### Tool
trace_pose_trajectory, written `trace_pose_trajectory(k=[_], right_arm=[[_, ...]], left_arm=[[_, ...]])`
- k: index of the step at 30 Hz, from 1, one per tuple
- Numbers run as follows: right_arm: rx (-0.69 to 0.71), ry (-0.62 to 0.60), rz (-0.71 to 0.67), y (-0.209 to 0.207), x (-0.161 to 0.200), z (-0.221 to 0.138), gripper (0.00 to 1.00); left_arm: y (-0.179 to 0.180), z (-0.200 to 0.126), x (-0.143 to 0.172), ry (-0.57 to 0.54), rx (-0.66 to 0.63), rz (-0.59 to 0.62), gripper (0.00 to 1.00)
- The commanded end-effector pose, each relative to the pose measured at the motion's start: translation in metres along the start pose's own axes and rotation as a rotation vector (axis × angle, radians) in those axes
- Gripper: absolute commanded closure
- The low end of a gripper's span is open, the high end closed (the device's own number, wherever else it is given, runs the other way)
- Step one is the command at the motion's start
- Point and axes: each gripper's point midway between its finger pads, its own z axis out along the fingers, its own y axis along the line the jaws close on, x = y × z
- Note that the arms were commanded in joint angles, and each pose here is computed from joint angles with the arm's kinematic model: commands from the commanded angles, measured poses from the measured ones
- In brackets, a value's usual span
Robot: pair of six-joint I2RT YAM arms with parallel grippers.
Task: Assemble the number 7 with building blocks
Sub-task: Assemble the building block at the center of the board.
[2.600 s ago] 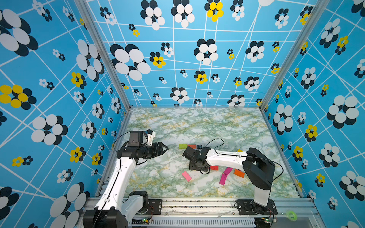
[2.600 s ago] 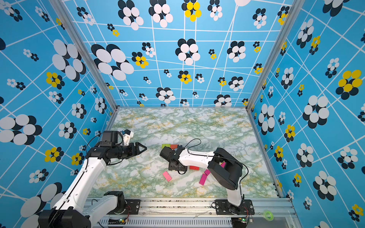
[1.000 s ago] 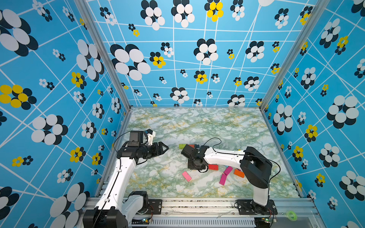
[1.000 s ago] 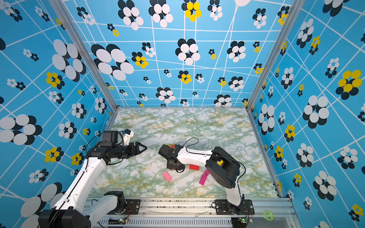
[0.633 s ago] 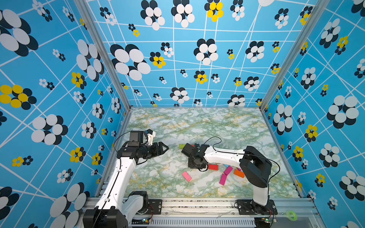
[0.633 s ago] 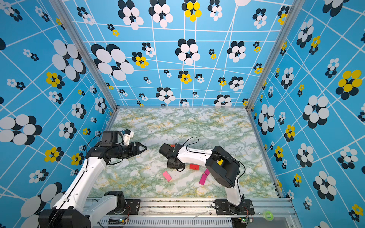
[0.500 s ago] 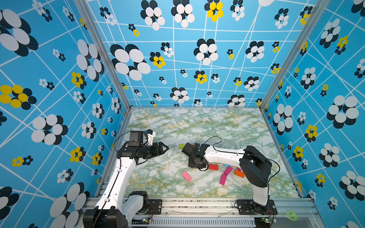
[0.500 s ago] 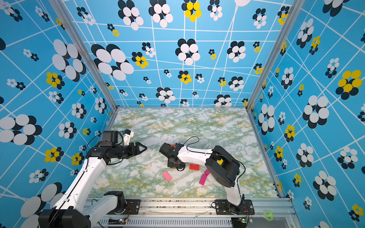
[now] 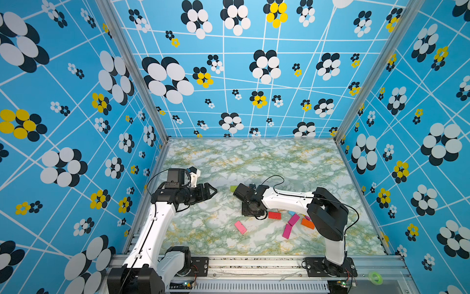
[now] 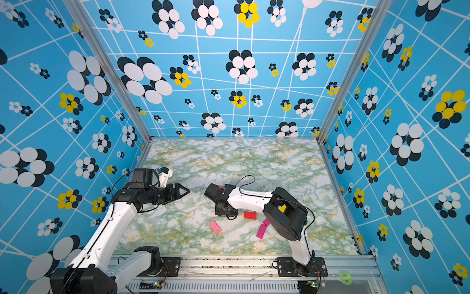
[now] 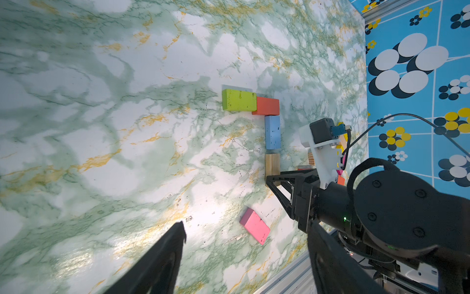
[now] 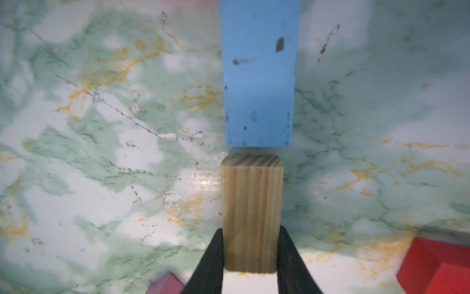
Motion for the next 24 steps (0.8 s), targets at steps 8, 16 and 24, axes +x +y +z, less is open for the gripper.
trace_pose_trajectory(k=[8,16,24], right_arm=[[0.036,0.007,0.002,-0.010,0.002,-0.001,0.29],[0.037,-0.010,0.010,-0.018,-0.010,-0.001,0.38],[0.032,-0.006,-0.001,-0.014,-0.017,0.002,0.45]], left_arm=[[0.001,0.003,0.004,0.012,0.011,0.009,0.21],[0.002,0.003,0.004,0.014,0.010,0.009,0.21],[0.002,0.004,0.004,0.015,0.009,0.008,0.21]])
